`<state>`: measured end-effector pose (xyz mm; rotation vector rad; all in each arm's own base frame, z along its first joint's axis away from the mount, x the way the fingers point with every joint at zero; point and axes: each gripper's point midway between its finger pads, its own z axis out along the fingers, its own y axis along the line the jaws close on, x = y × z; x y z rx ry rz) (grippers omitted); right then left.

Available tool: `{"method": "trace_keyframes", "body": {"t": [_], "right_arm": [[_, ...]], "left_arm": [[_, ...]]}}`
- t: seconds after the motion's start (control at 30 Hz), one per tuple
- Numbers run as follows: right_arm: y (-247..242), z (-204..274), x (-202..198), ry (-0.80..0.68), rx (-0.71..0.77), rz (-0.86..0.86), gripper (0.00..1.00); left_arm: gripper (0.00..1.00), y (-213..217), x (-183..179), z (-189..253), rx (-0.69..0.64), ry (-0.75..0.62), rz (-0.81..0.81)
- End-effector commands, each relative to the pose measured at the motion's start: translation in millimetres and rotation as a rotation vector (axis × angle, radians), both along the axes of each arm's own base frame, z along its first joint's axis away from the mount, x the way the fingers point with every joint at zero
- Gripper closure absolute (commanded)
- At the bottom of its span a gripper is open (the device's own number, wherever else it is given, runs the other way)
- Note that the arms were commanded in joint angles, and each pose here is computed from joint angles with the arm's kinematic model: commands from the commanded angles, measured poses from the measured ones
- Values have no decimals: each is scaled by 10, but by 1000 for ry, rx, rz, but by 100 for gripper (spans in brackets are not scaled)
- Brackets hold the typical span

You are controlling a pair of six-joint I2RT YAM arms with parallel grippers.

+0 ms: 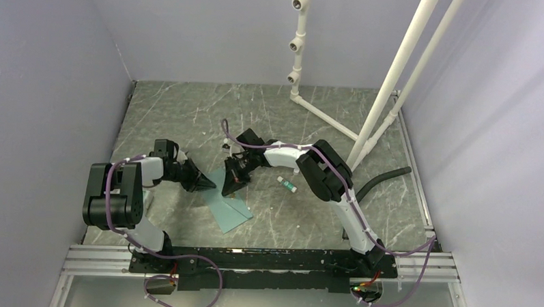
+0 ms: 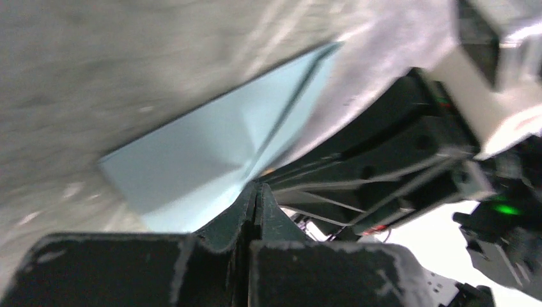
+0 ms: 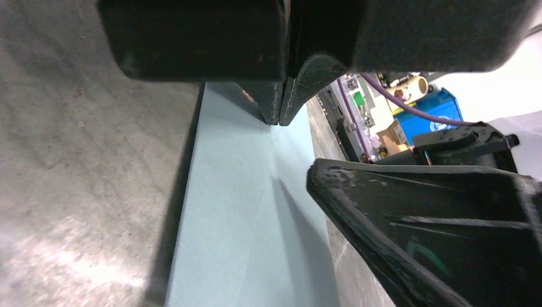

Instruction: Place the letter into the envelope and seal it

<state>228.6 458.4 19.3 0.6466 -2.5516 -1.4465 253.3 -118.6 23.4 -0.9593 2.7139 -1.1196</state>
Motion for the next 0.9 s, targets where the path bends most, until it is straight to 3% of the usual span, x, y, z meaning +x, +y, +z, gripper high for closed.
{"method": "trace_keyframes", "body": {"t": [0.0, 0.13, 0.4, 0.67, 0.87], "right_arm": [[-188, -315, -107, -9, -63, 66, 100], [-212, -351, -120, -30, -46, 79, 100], [-136, -285, -52, -58, -5, 61, 100], [-134, -272, -23, -80, -3, 44, 100], [-20, -91, 155, -201, -1, -33, 100]], "left_arm": [[97, -176, 443, 625, -152, -286, -43], [97, -203, 607, 769, -182, -379, -64], [97, -256, 694, 307, -264, -264, -9], [98, -201, 546, -39, -180, -131, -3], [97, -107, 285, -286, -86, 19, 19]]}}
